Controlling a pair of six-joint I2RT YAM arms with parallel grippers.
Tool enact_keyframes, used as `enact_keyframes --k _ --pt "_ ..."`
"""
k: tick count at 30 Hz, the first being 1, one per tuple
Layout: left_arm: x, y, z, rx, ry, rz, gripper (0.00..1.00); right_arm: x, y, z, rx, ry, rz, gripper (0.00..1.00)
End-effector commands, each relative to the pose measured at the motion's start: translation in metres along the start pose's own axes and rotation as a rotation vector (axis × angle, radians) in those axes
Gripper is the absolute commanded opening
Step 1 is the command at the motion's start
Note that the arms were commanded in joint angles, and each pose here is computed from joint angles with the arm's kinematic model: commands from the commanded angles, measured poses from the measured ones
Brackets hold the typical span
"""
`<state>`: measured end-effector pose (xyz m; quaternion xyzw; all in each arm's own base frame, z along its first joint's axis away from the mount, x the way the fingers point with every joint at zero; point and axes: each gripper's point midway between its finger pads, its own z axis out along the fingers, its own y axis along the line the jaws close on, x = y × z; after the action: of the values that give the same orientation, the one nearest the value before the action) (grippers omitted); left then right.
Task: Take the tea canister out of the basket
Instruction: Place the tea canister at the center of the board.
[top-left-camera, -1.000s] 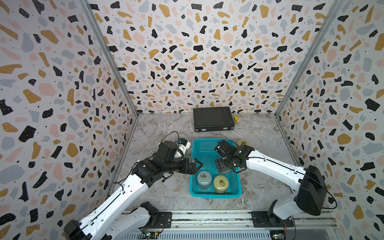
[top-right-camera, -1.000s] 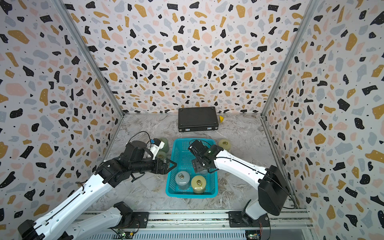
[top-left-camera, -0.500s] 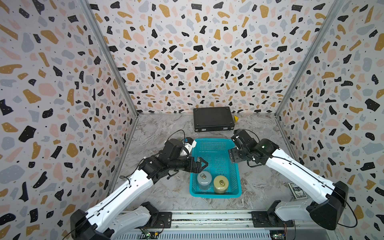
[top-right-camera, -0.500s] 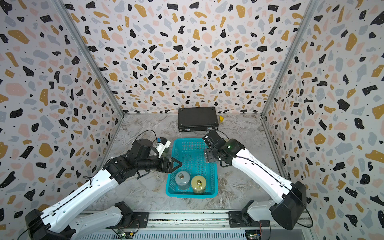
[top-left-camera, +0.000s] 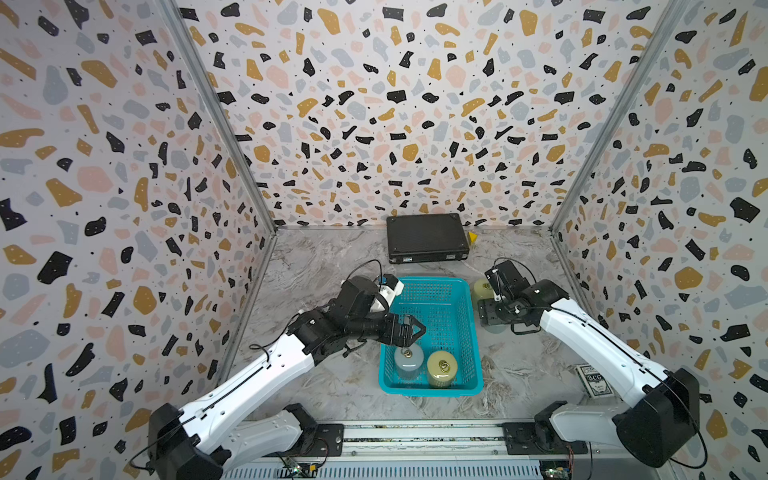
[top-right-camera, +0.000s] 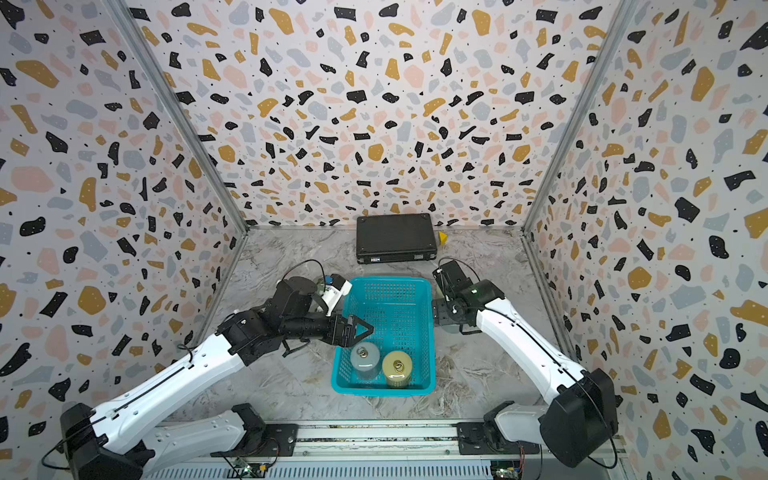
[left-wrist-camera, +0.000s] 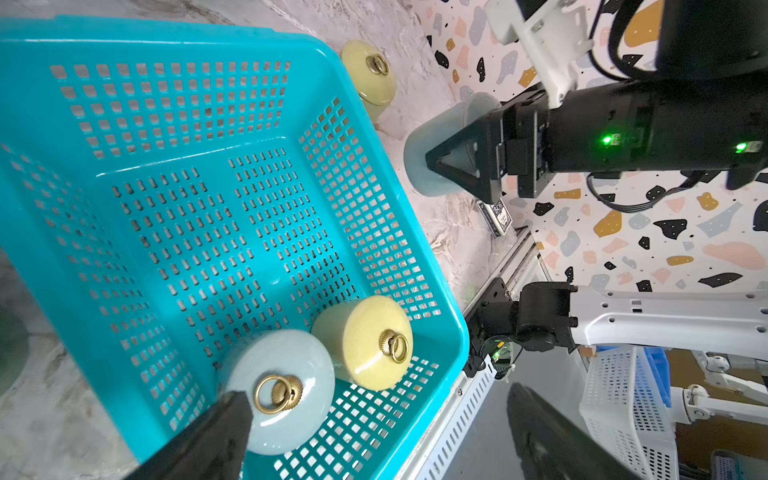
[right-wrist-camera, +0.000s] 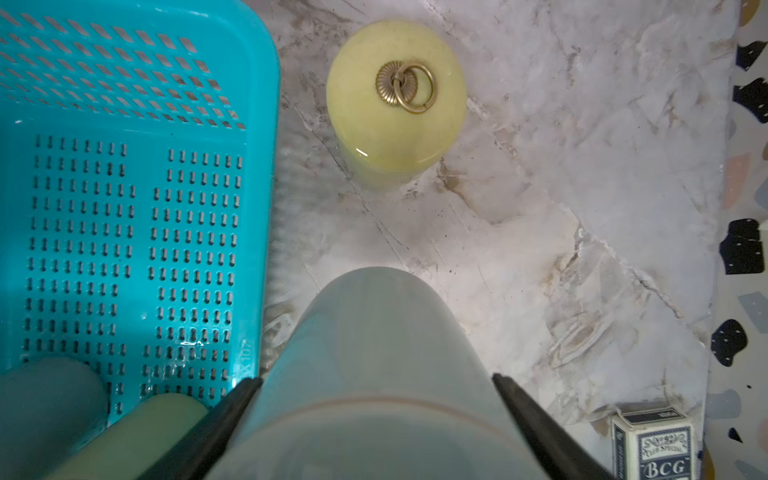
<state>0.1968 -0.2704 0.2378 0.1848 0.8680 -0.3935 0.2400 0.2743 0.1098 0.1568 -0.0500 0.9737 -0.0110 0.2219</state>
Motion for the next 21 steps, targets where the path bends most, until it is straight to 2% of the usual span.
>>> enact_keyframes --k 1,21 --pt "-0.020 -0.015 -0.006 0.024 -0.063 0.031 1.00 -0.020 0.003 0.002 -0.043 -0.075 0.030 0.74" --pt "-0.018 -0.013 -0.008 -0.002 -0.058 0.036 1.00 -0.020 -0.001 0.061 -0.078 0.020 0.107 0.75"
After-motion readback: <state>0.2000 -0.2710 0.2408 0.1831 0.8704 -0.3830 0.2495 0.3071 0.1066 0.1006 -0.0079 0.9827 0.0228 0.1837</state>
